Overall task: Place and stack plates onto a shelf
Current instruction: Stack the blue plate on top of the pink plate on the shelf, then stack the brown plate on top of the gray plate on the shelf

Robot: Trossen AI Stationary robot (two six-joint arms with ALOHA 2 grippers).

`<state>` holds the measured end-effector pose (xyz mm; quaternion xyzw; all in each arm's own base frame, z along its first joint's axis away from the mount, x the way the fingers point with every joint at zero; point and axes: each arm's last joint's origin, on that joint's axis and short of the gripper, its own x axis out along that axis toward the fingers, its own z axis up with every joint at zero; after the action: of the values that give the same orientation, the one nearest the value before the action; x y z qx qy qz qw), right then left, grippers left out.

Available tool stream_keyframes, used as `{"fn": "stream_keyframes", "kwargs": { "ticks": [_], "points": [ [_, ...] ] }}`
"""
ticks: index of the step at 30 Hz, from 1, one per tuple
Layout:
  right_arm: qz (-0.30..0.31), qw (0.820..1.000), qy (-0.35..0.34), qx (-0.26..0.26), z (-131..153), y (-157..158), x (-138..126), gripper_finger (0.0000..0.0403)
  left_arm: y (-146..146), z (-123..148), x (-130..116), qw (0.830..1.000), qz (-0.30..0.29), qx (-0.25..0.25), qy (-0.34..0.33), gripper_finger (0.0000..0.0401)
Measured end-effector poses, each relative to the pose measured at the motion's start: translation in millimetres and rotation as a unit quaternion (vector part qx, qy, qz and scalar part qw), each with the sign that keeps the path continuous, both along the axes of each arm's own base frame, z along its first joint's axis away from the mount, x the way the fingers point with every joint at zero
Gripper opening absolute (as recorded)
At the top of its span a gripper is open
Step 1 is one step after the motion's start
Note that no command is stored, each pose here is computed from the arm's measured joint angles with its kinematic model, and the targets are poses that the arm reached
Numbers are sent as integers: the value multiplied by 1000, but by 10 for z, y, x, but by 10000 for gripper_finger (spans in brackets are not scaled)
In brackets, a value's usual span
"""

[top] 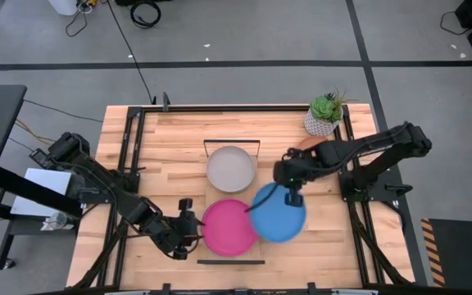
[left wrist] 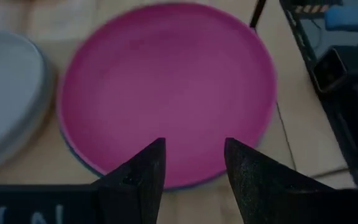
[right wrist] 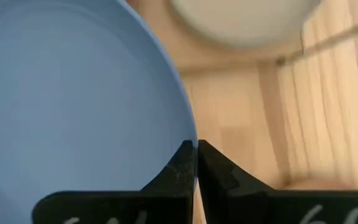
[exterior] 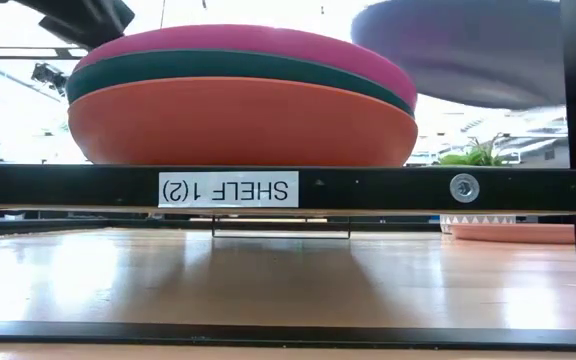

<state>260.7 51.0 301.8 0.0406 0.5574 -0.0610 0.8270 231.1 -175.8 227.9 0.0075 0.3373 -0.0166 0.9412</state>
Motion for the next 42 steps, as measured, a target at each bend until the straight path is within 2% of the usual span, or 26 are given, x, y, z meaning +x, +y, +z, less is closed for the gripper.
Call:
{"fn": "stream_keyframes", "kwargs": {
  "ticks": [6,11,14,18,25,29,34,38,42],
  "points": [
    [-4,994,-104,35,79,-111,278,13,12,82,32,995,-14,98,-34,172],
    [30,989,-129,70,-141,-174,642,13,23,175,54,985,-5,163,-52,172],
    [46,987,-123,89,-274,-206,844,14,10,320,26,984,-9,173,-42,172],
    [56,988,-119,83,-367,-237,1071,14,13,497,-26,985,-4,169,-25,172],
    [86,982,-120,119,-479,-227,1307,30,-18,533,-142,985,-10,175,-1,172],
    [87,982,-121,119,-524,-221,1349,52,-36,536,-153,986,-6,164,-5,172],
    [99,979,-138,111,-437,-240,1327,90,-43,545,-144,987,-3,158,-11,172],
    [111,977,-153,98,-207,-247,1181,121,-43,545,-144,989,6,147,-12,172],
    [115,984,-125,58,0,-232,910,140,-50,542,-149,993,19,120,-11,172]
  ]
}}
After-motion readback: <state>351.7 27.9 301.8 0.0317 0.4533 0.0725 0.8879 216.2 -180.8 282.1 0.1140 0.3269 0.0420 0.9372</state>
